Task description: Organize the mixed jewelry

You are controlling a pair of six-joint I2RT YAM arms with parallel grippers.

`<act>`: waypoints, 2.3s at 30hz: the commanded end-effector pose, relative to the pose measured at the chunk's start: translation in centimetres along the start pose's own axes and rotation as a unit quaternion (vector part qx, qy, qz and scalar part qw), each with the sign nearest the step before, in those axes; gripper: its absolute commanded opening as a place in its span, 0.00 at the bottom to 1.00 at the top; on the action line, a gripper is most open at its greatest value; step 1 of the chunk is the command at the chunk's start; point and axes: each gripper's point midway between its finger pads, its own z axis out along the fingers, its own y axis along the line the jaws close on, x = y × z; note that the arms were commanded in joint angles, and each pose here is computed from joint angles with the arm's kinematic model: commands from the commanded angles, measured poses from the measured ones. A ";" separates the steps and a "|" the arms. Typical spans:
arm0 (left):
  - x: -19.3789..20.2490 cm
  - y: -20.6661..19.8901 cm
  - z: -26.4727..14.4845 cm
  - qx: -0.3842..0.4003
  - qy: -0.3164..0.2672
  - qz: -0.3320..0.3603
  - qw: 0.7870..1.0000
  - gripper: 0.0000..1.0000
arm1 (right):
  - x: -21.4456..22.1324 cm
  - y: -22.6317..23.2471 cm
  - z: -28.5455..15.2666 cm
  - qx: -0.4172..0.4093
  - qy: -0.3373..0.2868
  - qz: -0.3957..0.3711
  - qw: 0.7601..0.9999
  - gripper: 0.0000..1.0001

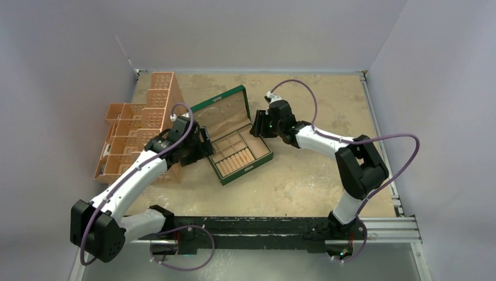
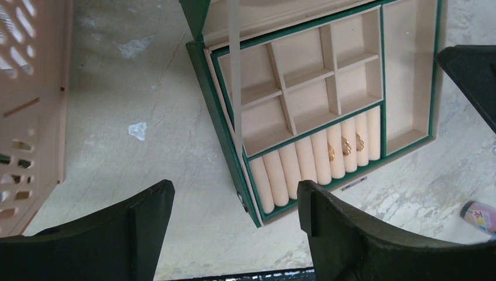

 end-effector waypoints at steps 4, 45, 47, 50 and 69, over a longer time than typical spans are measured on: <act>-0.1 -1.5 3.0 0.040 -0.002 -0.009 0.999 0.78 | 1.7 -0.6 -0.2 0.005 0.017 0.005 1.000 0.47; -1.6 -0.1 3.8 -0.027 -0.013 0.027 0.999 0.77 | 7.1 -0.8 -5.1 -0.029 0.023 0.150 0.988 0.31; -1.6 0.6 3.4 -0.044 -0.014 0.024 0.999 0.77 | 6.9 -0.8 -5.0 -0.028 0.021 0.150 0.988 0.31; -1.0 1.9 3.5 -0.071 -0.010 0.019 0.997 0.76 | 6.8 -0.9 -4.8 -0.025 0.020 0.149 0.988 0.31; -0.6 -5.7 6.5 0.143 0.000 0.067 0.988 0.75 | 7.7 2.1 -5.8 -0.112 0.053 0.169 0.978 0.31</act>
